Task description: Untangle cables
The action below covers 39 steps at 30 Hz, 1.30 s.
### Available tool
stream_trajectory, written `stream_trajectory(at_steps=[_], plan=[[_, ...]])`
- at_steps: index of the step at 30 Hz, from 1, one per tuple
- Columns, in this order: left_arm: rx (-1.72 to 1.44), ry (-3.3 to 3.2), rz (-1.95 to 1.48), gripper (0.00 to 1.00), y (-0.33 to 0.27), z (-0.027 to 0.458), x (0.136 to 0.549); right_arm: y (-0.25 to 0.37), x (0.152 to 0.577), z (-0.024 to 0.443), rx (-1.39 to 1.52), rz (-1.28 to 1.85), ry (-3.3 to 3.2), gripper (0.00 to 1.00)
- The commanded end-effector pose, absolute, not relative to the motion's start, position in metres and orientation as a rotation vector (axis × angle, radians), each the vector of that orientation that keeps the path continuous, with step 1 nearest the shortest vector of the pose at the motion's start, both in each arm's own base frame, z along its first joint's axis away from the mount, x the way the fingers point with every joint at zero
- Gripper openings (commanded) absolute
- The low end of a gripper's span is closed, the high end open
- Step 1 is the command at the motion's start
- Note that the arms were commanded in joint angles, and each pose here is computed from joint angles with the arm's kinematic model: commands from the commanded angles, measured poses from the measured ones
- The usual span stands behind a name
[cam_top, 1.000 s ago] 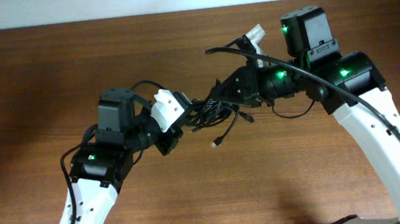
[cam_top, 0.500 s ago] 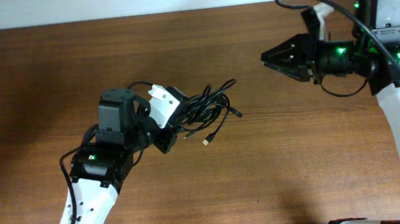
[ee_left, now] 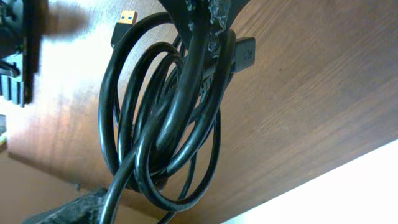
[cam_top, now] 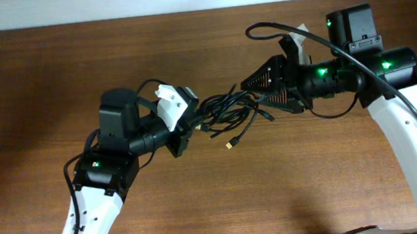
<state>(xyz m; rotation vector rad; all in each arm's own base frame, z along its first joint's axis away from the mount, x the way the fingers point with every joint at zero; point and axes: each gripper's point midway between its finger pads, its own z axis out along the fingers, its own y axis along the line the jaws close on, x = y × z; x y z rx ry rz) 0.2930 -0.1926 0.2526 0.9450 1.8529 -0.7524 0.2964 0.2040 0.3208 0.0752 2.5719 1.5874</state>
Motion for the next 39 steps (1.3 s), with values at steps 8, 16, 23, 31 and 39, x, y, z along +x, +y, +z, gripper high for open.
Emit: stream_trajectory(at_steps=[8, 16, 23, 31, 39], plan=[[1.078, 1.679, -0.835, 0.00, -0.230, 0.280, 0.271, 0.208, 0.297, 0.330, 0.018, 1.616, 2.527, 0.66], [1.084, 1.675, -0.840, 0.00, -0.233, 0.279, 0.272, 0.211, 0.297, 0.337, -0.028, 1.663, 2.488, 0.63], [1.134, 1.571, -0.839, 0.00, -0.254, 0.292, 0.266, 0.210, 0.298, 0.335, -0.018, 1.643, 2.493, 0.55], [1.091, 1.620, -0.770, 0.00, -0.253, 0.284, 0.280, 0.211, 0.299, 0.335, 0.004, 1.647, 2.501, 0.04], [0.961, 1.766, -0.582, 0.00, -0.236, 0.259, 0.318, 0.221, 0.272, 0.367, -0.133, 1.963, 2.411, 0.04]])
